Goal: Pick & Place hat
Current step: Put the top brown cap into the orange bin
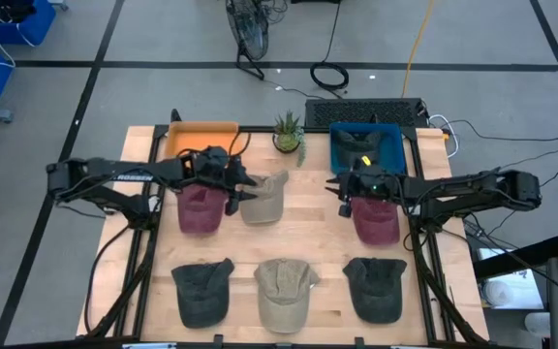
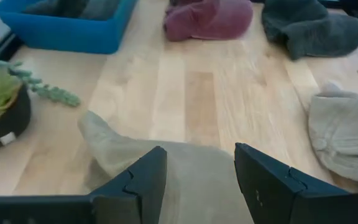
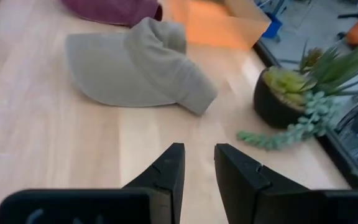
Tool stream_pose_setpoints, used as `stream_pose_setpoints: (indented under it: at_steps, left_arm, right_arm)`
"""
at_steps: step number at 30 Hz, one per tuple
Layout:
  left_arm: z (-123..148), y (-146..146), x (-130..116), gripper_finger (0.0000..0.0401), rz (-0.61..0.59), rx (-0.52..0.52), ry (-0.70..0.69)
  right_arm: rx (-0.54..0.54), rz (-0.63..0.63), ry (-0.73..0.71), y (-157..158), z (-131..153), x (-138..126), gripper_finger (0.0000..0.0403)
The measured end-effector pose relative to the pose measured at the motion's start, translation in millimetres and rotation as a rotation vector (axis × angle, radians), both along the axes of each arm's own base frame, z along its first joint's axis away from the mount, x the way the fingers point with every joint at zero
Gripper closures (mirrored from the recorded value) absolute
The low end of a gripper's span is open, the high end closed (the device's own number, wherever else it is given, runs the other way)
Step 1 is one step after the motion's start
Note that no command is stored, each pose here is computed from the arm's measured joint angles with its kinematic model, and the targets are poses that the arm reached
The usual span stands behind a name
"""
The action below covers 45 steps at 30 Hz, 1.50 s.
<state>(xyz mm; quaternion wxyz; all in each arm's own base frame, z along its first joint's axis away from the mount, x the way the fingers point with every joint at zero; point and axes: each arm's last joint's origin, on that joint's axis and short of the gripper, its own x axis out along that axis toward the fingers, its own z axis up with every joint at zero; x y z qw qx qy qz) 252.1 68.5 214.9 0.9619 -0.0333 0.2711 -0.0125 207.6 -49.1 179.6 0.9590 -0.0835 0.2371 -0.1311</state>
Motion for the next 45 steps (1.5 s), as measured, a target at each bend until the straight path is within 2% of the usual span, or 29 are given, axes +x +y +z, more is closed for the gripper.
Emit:
stream_pose_setpoints:
  at_steps: [14,18,23,28,35,45]
  left_arm:
    - [-10.6,-15.1,19.0,0.021,0.007,0.018,0.018]
    - [-20.1,-18.8,21.6,0.021,0.006,0.003,0.067]
    - [-27.0,-16.8,22.0,0.021,0.078,0.021,0.114]
    - [-27.6,-11.8,20.4,0.021,0.131,0.046,0.128]
    - [-29.8,-0.4,17.8,0.0202,0.187,0.025,0.143]
    - [-30.1,7.7,14.9,0.0178,0.144,-0.01,0.14]
  right_arm:
    - [0.124,0.061,0.023,26.1,-4.7,2.0,0.0325]
    - [0.126,0.102,0.024,35.1,-4.7,2.8,0.0325]
    - [0.13,0.119,0.014,39.4,-3.8,3.5,0.0325]
    - [0.146,0.111,0.01,39.8,-3.9,3.5,0.0325]
    - [0.142,0.112,0.011,39.7,-3.8,3.6,0.0325]
    - [0.104,0.131,0.018,39.6,-3.7,3.6,0.0325]
